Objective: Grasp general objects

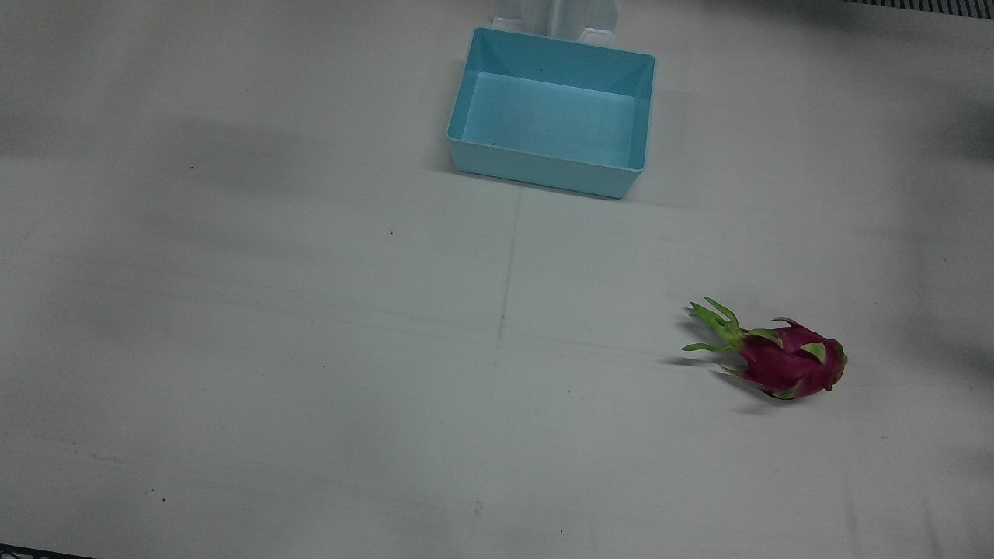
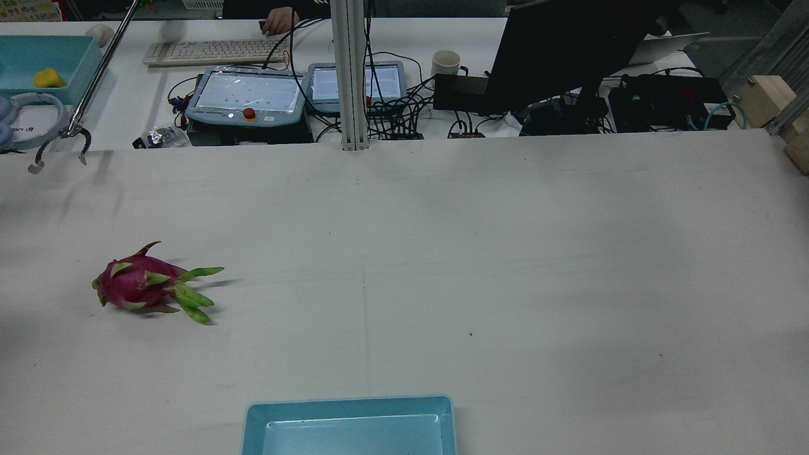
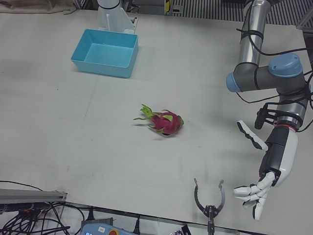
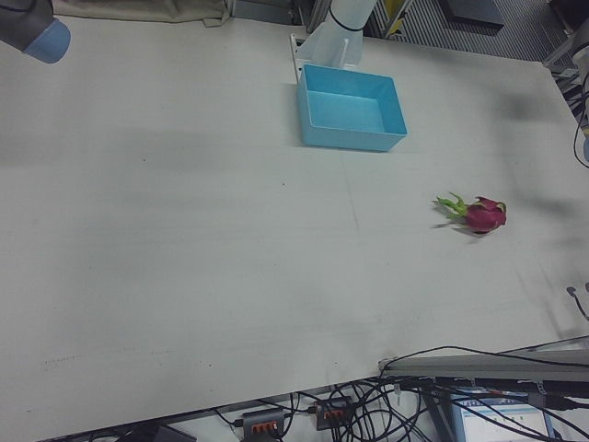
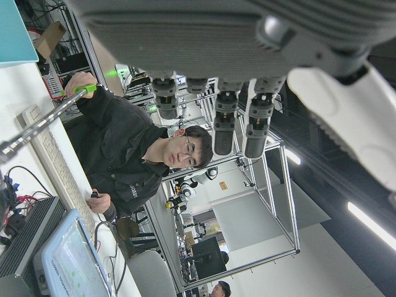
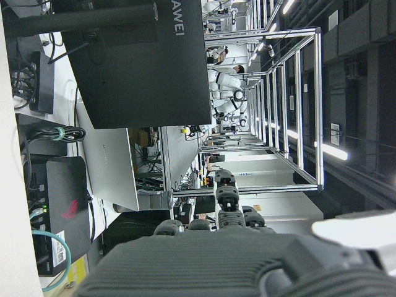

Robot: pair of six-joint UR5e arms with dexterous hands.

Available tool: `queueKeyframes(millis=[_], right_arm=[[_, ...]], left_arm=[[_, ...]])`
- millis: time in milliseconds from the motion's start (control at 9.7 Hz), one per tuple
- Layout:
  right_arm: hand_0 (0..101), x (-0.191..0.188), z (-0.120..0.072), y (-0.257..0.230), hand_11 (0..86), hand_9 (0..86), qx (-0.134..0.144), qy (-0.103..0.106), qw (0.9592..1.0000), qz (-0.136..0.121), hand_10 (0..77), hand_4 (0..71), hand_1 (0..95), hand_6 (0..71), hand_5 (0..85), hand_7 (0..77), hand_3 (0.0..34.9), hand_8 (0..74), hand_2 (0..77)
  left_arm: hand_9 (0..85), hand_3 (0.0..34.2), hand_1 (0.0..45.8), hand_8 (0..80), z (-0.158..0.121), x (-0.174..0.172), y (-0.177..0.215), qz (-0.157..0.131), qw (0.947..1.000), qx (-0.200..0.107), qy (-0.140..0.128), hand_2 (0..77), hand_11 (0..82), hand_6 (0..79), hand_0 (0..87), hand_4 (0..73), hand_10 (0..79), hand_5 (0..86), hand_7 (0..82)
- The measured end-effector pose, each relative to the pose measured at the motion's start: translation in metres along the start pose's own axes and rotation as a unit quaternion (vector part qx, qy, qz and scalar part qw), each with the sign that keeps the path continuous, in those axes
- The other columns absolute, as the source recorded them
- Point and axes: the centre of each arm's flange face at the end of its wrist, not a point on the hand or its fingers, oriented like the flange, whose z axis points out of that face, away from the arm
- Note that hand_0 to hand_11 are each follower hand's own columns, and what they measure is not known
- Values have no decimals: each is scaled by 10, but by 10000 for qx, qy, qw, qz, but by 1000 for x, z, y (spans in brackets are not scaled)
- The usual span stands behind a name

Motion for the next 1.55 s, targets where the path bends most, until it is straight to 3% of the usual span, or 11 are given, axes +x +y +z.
queueKeyframes(millis=[412,515,722,825,1134,1546], right_arm=[[0,0,0,1,5,5,-11,-1,10000,-6,0,0,54,0,5,0,0,0,16],[0,0,0,1,5,5,-14,-1,10000,-7,0,0,54,0,5,0,0,0,16],[0,0,0,2,5,5,-20,0,10000,-10,0,0,54,0,5,0,0,0,16],[0,0,0,2,5,5,-20,0,10000,-11,0,0,54,0,5,0,0,0,16],[0,0,0,2,5,5,-14,-1,10000,-10,0,0,54,0,5,0,0,0,16],[0,0,0,1,5,5,-11,2,10000,-5,0,0,54,0,5,0,0,0,16]], left_arm=[[44,0,0,44,6,11,23,121,9996,-268,59,11,109,175,534,147,76,218,300],[44,0,0,44,-2,10,25,213,9991,-368,16,11,109,175,554,185,76,207,300],[44,0,0,33,-23,13,50,675,9953,-694,-47,11,76,147,563,185,54,185,278],[49,0,0,33,-29,18,77,1060,9908,-836,-101,11,76,147,565,185,54,185,262],[44,0,0,22,-33,24,145,2365,9648,-1133,-207,11,49,136,563,185,27,175,251],[22,0,0,16,-23,-58,181,3582,9191,-1526,-610,11,16,93,541,109,16,142,202]])
